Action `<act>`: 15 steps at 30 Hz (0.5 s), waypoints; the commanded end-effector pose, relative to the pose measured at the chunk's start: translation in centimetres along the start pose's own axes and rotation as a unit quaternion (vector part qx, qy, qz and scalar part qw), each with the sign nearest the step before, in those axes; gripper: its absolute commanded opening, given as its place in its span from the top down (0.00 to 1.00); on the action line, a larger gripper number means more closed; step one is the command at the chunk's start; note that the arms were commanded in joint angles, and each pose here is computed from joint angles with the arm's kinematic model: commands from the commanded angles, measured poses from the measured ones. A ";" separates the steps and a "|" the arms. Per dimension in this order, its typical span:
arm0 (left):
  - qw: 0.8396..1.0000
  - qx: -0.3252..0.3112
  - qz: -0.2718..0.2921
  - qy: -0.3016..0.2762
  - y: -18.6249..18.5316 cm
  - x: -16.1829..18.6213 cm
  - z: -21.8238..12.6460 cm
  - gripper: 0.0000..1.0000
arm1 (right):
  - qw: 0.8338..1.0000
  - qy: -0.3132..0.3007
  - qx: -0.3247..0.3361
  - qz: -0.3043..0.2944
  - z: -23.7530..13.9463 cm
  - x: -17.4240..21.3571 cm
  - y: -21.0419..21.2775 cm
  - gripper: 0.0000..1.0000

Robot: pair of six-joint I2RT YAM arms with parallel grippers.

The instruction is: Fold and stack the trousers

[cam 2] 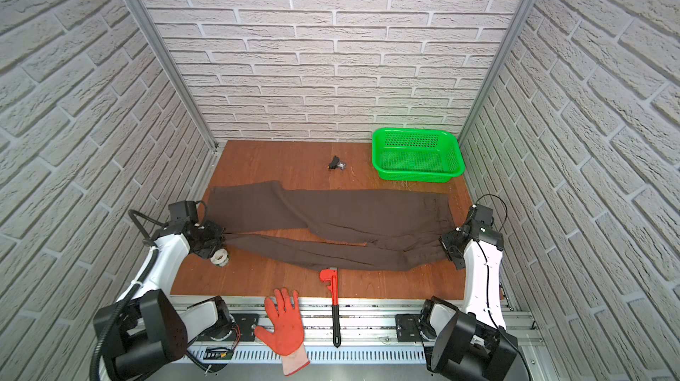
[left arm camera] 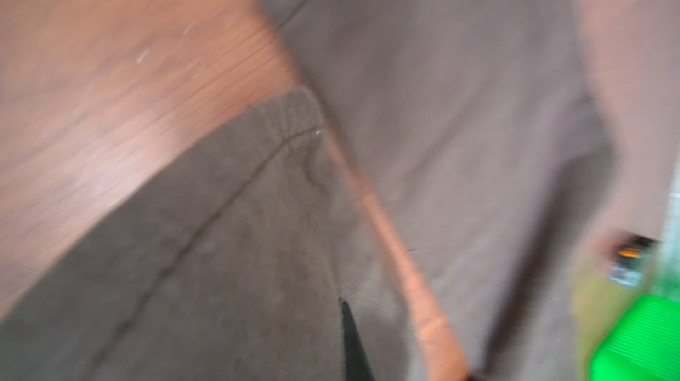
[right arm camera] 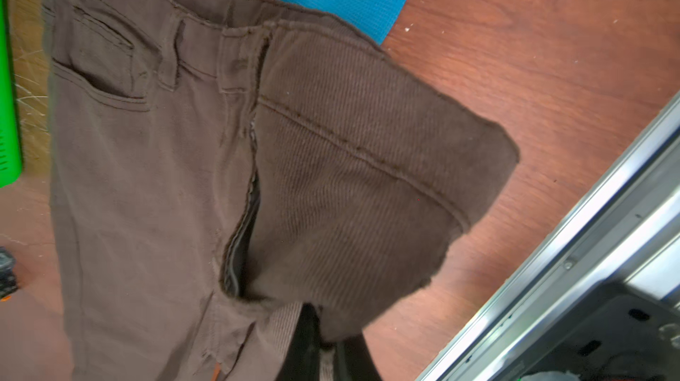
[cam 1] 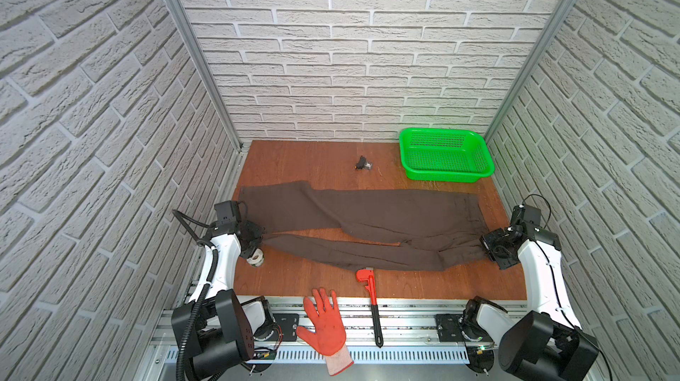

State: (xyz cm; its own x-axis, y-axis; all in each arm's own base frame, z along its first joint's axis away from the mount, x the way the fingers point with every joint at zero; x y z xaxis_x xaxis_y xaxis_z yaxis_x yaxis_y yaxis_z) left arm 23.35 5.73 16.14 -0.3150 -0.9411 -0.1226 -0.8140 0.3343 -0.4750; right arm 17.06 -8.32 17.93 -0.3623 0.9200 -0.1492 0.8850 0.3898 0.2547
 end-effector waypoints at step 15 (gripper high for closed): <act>0.990 0.071 -0.074 -0.101 0.4 -5.0 -3.6 1.00 | 0.995 -0.090 -0.021 0.023 -4.5 -2.9 2.0 0.95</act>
State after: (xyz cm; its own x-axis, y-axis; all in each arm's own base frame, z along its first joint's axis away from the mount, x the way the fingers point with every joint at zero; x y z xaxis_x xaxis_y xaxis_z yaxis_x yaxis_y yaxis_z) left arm 24.87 10.15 24.37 -0.1382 -0.9535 -0.2678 -0.6750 0.2886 -0.6791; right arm 19.49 -9.25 26.11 -0.2697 0.9161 -0.2966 0.8274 0.3781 0.4154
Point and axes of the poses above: each gripper's point midway between its finger pads, its own z axis out along the fingers, its own y axis along the line the jaws close on, x = y × z, the point moved 7 cm from there along -z, back along the fingers, and after that the axes turned 8 degrees about -z, right-handed, at the moved point
